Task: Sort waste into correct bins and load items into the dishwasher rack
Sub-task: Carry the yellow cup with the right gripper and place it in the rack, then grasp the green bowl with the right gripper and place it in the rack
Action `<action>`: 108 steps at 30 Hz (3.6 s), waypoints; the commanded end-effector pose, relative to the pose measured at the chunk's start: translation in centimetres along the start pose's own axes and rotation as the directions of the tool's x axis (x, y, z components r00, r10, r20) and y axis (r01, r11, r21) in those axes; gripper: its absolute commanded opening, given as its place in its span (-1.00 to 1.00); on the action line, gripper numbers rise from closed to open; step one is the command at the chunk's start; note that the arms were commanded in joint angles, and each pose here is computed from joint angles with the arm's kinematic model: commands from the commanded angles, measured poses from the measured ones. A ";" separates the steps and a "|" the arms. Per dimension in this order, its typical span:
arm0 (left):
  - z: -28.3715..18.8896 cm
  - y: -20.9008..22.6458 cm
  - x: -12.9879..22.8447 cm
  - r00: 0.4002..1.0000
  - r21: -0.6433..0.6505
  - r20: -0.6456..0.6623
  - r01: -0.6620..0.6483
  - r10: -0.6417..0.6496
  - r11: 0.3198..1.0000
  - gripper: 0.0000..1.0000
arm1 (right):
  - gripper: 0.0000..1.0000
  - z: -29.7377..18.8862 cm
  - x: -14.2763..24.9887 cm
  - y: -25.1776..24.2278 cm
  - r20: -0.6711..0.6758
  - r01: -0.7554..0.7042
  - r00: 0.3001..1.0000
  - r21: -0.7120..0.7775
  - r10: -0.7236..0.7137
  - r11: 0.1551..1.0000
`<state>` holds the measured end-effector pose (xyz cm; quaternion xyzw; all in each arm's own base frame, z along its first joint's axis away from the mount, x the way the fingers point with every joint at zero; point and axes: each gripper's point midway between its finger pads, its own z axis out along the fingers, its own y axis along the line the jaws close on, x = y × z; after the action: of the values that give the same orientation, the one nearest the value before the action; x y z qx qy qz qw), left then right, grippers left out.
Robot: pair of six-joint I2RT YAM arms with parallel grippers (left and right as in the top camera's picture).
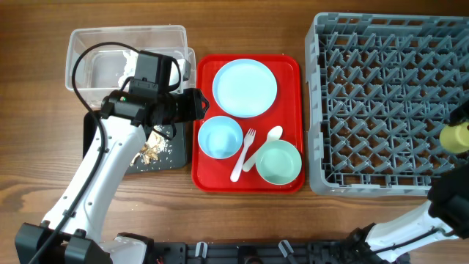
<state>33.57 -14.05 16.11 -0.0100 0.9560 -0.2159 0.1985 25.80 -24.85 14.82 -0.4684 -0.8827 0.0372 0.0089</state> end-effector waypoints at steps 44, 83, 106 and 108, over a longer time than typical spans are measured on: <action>-3.4 10.2 1.1 0.879 -0.228 0.042 0.470 -0.474 0.853 0.54 | 0.91 4.7 32.5 24.7 0.137 0.993 0.041 -0.115 -0.990 0.025; -3.6 10.6 1.2 0.874 -0.232 0.044 0.480 -0.483 0.846 0.64 | -0.91 -18.0 -8.6 11.9 0.801 0.030 0.239 0.559 -0.549 0.829; -3.6 10.6 1.2 0.874 -0.231 0.045 0.480 -0.484 0.846 0.64 | -0.91 -2.3 -16.0 8.1 0.518 -0.105 0.524 0.827 -0.676 0.552; -3.6 10.6 1.2 0.874 -0.231 0.045 0.480 -0.483 0.846 0.64 | -0.79 -2.4 -15.8 8.8 0.527 -0.103 0.513 0.821 -0.677 0.561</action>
<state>31.64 -3.38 13.75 -0.2648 0.9460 -0.1438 0.1195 41.27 -33.21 17.86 -0.1573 -0.7424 0.6287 -0.1698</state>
